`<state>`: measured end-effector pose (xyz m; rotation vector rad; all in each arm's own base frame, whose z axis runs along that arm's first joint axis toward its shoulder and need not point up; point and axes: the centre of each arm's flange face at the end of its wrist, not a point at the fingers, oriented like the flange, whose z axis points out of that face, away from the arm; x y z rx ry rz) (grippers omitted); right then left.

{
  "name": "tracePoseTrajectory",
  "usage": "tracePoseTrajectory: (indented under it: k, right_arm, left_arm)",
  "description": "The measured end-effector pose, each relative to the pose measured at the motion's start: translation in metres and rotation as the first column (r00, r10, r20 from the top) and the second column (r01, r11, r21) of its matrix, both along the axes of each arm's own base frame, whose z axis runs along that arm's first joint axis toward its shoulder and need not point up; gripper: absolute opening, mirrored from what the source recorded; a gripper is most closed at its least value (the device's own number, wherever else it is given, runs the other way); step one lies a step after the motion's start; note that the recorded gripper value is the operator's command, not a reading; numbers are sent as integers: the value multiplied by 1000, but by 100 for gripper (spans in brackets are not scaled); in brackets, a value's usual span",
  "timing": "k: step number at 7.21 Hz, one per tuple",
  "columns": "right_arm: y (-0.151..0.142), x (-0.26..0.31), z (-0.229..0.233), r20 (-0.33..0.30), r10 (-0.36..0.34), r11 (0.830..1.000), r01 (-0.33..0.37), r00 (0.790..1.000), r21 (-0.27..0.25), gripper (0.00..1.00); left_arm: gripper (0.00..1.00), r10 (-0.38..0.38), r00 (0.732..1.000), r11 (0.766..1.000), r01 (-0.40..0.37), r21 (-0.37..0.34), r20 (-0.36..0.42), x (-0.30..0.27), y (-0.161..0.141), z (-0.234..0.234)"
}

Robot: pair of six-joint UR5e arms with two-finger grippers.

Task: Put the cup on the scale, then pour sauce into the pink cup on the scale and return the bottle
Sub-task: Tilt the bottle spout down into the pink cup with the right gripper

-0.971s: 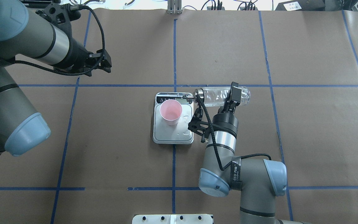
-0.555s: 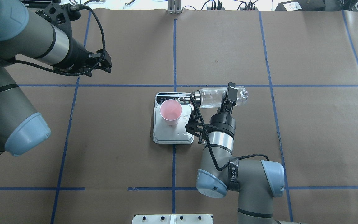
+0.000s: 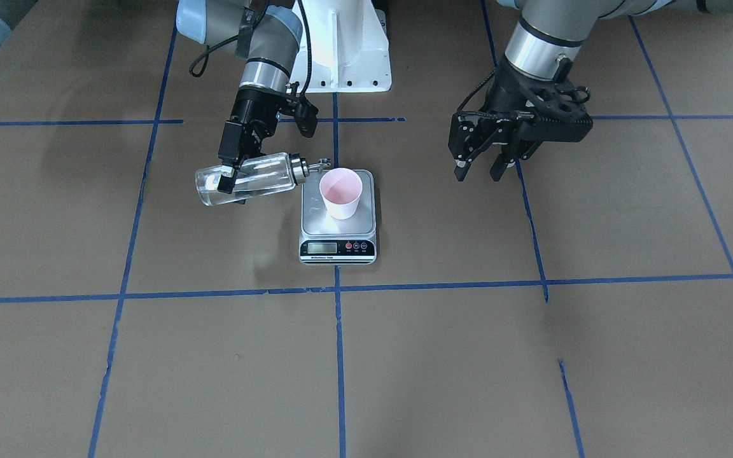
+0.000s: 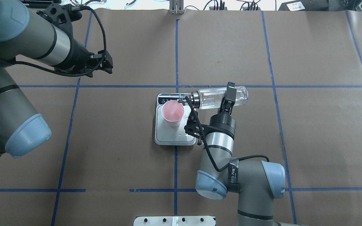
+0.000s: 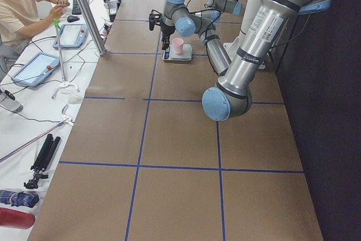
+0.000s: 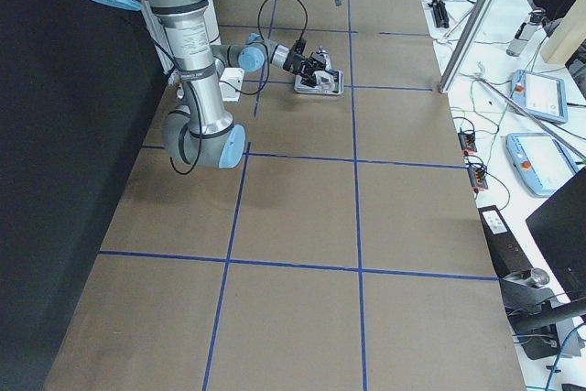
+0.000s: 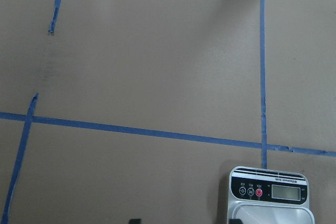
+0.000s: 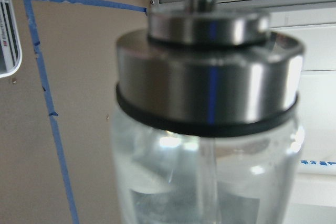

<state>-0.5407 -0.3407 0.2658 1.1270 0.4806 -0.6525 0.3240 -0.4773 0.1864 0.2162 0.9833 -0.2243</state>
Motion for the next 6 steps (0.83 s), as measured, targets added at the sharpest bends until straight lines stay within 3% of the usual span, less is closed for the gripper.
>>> tracePoseTrajectory:
  k: [6]
  right_arm:
    - [-7, 4, 0, -143, -33, 999, 34, 989, 3, 0]
  left_arm:
    - [64, 1, 1000, 1000, -1, -7, 11, 2, -1, 8]
